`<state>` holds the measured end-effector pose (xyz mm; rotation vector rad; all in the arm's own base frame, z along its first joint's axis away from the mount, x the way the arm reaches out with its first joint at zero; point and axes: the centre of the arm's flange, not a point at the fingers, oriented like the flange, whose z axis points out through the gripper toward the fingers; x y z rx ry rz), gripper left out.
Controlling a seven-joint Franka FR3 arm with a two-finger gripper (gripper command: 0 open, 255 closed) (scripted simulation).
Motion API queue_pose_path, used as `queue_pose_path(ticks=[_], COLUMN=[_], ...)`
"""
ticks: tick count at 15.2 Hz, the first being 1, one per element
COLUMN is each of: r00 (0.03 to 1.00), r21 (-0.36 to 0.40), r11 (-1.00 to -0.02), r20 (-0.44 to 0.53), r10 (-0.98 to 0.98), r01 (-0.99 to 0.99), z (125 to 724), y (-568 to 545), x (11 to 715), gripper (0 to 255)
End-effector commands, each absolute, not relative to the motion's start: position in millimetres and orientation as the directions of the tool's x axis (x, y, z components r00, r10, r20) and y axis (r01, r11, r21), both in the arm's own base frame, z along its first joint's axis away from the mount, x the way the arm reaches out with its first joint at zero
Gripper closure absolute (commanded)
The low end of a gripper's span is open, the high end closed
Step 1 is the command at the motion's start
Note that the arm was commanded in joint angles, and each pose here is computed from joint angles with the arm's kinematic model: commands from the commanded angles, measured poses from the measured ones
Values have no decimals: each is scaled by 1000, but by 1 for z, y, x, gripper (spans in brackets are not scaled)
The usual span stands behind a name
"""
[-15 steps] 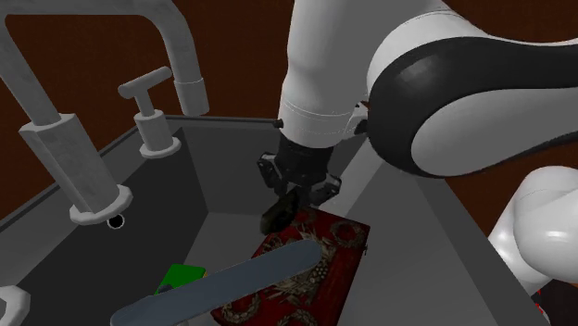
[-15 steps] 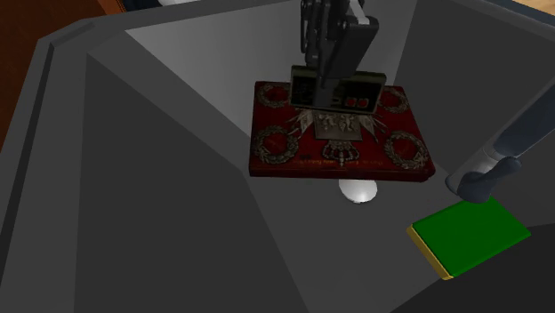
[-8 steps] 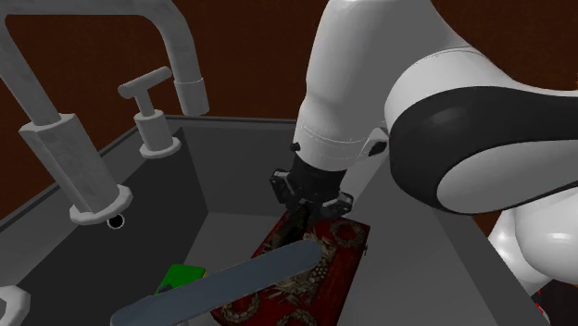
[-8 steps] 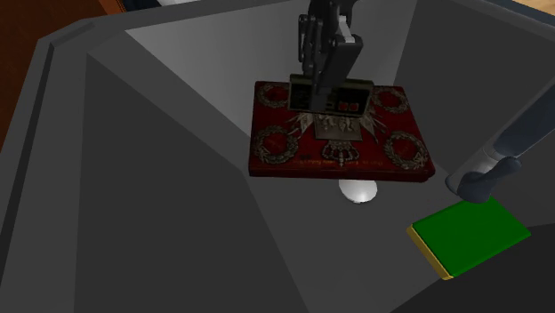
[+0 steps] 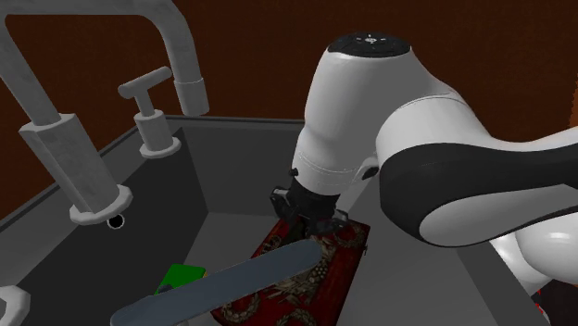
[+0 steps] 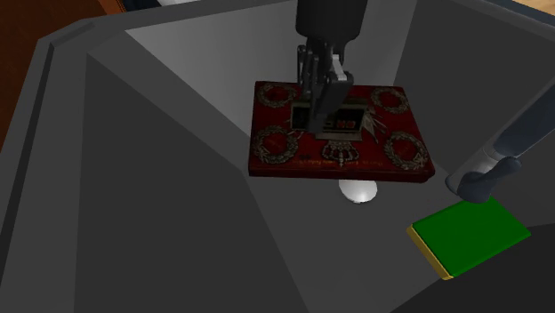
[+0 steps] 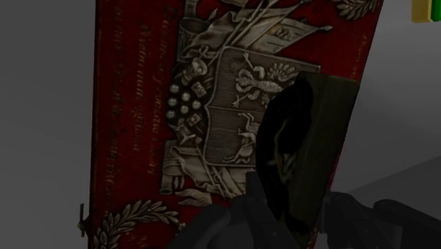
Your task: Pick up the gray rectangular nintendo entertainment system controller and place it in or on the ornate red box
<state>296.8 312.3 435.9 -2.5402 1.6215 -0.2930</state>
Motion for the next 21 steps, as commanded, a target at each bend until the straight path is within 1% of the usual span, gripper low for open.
queue_pose_path(ticks=[1, 8, 9, 14, 18, 21], r00=[411, 411, 411, 411, 411, 411], r21=[-190, -190, -190, -190, -190, -190], r11=[-424, -424, -424, -424, -424, -424], r20=[102, 102, 102, 102, 102, 102], r10=[-906, -906, -906, -906, -906, -906], r01=[-886, -886, -886, -886, -886, -886], z=[427, 427, 428, 427, 476, 476], y=[311, 311, 310, 311, 312, 312], x=[295, 295, 296, 295, 284, 284], gripper=[255, 255, 0, 0, 0, 0])
